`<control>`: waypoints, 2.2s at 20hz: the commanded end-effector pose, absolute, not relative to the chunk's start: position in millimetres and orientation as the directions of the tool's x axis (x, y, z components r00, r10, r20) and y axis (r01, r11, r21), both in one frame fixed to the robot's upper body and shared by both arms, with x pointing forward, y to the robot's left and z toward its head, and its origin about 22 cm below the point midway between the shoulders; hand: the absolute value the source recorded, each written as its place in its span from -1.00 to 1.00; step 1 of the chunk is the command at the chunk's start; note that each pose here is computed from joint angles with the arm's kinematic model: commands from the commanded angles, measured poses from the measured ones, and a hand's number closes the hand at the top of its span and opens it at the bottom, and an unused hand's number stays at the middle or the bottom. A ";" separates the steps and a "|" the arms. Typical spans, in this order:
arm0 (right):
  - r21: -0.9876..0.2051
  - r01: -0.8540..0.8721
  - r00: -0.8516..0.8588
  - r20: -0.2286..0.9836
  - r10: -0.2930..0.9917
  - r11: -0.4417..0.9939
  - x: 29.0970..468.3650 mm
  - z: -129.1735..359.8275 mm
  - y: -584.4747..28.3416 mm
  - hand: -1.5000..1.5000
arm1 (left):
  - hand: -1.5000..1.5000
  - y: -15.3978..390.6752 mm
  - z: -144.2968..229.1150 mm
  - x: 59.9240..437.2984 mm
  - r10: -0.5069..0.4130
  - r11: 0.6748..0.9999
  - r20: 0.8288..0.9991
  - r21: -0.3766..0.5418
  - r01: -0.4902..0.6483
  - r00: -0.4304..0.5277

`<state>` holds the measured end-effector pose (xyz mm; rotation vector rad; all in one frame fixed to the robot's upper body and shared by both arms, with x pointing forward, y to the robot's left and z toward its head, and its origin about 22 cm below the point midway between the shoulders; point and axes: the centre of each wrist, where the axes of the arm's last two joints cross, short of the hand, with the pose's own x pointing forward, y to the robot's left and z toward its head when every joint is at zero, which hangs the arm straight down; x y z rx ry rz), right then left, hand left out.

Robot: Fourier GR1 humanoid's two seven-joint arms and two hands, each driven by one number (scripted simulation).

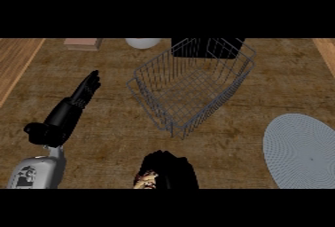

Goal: Pick the cupcake from the placemat and place it in the basket

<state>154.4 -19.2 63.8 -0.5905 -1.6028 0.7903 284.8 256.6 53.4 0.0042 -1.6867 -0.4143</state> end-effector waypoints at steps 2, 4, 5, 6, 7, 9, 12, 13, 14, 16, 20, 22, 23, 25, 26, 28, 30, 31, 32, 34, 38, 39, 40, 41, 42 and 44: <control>-0.602 0.064 -0.267 0.758 0.595 0.796 130.2 99.7 -5.0 1.00 | 0.00 257.0 53.2 286.2 -0.251 0.934 0.954 0.283 0.218 -0.162; -0.591 0.082 -0.246 0.768 0.591 0.803 129.4 102.9 -2.8 1.00 | 0.00 265.2 56.1 289.8 -0.258 0.936 0.954 0.286 0.204 -0.153; -0.585 0.069 -0.244 0.775 0.583 0.808 121.9 111.1 -4.3 1.00 | 0.00 260.6 59.3 291.9 -0.244 0.941 0.957 0.272 0.203 -0.154; -0.589 0.098 -0.214 0.775 0.595 0.802 125.8 109.5 -2.9 1.00 | 0.00 265.7 52.1 283.1 -0.243 0.940 0.958 0.272 0.208 -0.152; -0.591 0.103 -0.222 0.771 0.597 0.800 124.3 112.5 -2.2 1.00 | 0.00 255.1 52.8 289.5 -0.251 0.936 0.955 0.281 0.212 -0.155; -0.605 0.125 -0.190 0.763 0.617 0.786 126.3 117.3 -2.7 1.00 | 0.00 264.7 53.0 286.7 -0.251 0.938 0.955 0.280 0.203 -0.156; -0.641 0.208 -0.167 0.721 0.672 0.739 141.6 132.8 -3.3 1.00 | 0.00 261.3 54.3 288.8 -0.266 0.938 0.952 0.292 0.187 -0.154; -0.646 0.238 -0.155 0.712 0.685 0.725 145.7 139.9 -4.3 1.00 | 0.00 258.0 51.1 286.2 -0.252 0.938 0.957 0.278 0.207 -0.143; -0.654 0.247 -0.141 0.706 0.694 0.715 145.8 137.1 -2.0 1.00 | 0.00 270.6 53.2 289.1 -0.243 0.942 0.959 0.269 0.199 -0.145; -0.650 0.270 -0.122 0.709 0.695 0.710 157.6 148.3 -1.8 1.00 | 0.00 252.7 50.2 286.5 -0.240 0.940 0.959 0.269 0.210 -0.151; -0.620 0.355 -0.102 0.719 0.688 0.700 179.4 164.3 2.3 1.00 | 0.00 263.7 62.9 290.5 -0.248 0.937 0.954 0.281 0.209 -0.170; -0.615 0.401 -0.079 0.715 0.694 0.679 196.1 174.8 3.7 1.00 | 0.00 254.2 54.5 285.6 -0.243 0.934 0.958 0.273 0.229 -0.150; -0.611 0.413 -0.067 0.719 0.692 0.675 203.5 181.8 3.3 1.00 | 0.00 253.6 56.8 291.9 -0.235 0.940 0.958 0.267 0.213 -0.162; -0.592 0.451 -0.037 0.736 0.676 0.668 215.3 184.0 4.2 1.00 | 0.00 256.5 57.5 289.1 -0.239 0.937 0.957 0.271 0.219 -0.163; -0.577 0.469 -0.037 0.743 0.668 0.668 223.0 196.7 2.3 1.00 | 0.00 254.8 61.9 292.6 -0.251 0.933 0.952 0.287 0.219 -0.177; -0.537 0.514 -0.031 0.768 0.640 0.669 239.1 213.2 0.1 1.00 | 0.00 257.7 54.7 285.0 -0.253 0.934 0.954 0.284 0.216 -0.163; -0.515 0.548 -0.028 0.777 0.629 0.659 248.6 212.4 4.7 1.00 | 0.00 251.5 53.5 288.7 -0.235 0.932 0.954 0.275 0.237 -0.185; -0.510 0.575 -0.018 0.774 0.633 0.640 260.9 231.2 1.4 1.00 | 0.00 253.6 58.2 291.0 -0.236 0.936 0.956 0.272 0.225 -0.172; -0.502 0.586 -0.019 0.777 0.630 0.637 262.3 227.2 0.6 1.00 | 0.00 252.9 50.7 290.0 -0.247 0.934 0.957 0.278 0.226 -0.155; -0.517 0.598 0.012 0.770 0.638 0.612 271.1 232.3 4.2 1.00 | 0.00 246.9 56.3 286.9 -0.234 0.940 0.960 0.265 0.215 -0.156; -0.535 0.606 0.071 0.773 0.630 0.589 299.9 231.8 -12.9 1.00 | 0.00 261.8 62.0 285.3 -0.239 0.940 0.957 0.270 0.210 -0.165; -0.538 0.585 0.064 0.777 0.627 0.607 303.1 223.7 -7.9 1.00 | 0.00 255.3 61.8 288.8 -0.235 0.938 0.960 0.266 0.224 -0.155; -0.551 0.586 0.081 0.770 0.633 0.594 301.7 226.0 -4.8 1.00 | 0.00 257.6 56.0 287.0 -0.254 0.936 0.953 0.286 0.208 -0.168; -0.540 0.589 0.079 0.779 0.623 0.601 313.4 233.6 -13.7 1.00 | 0.00 255.5 70.2 291.7 -0.232 0.938 0.958 0.267 0.220 -0.170; -0.579 0.559 0.104 0.759 0.642 0.593 303.0 214.8 -16.5 1.00 | 0.00 255.4 60.3 282.6 -0.247 0.940 0.957 0.274 0.204 -0.150; -0.576 0.546 0.100 0.766 0.635 0.609 307.1 202.1 -21.0 1.00 | 0.00 249.2 60.2 292.5 -0.241 0.944 0.959 0.267 0.192 -0.148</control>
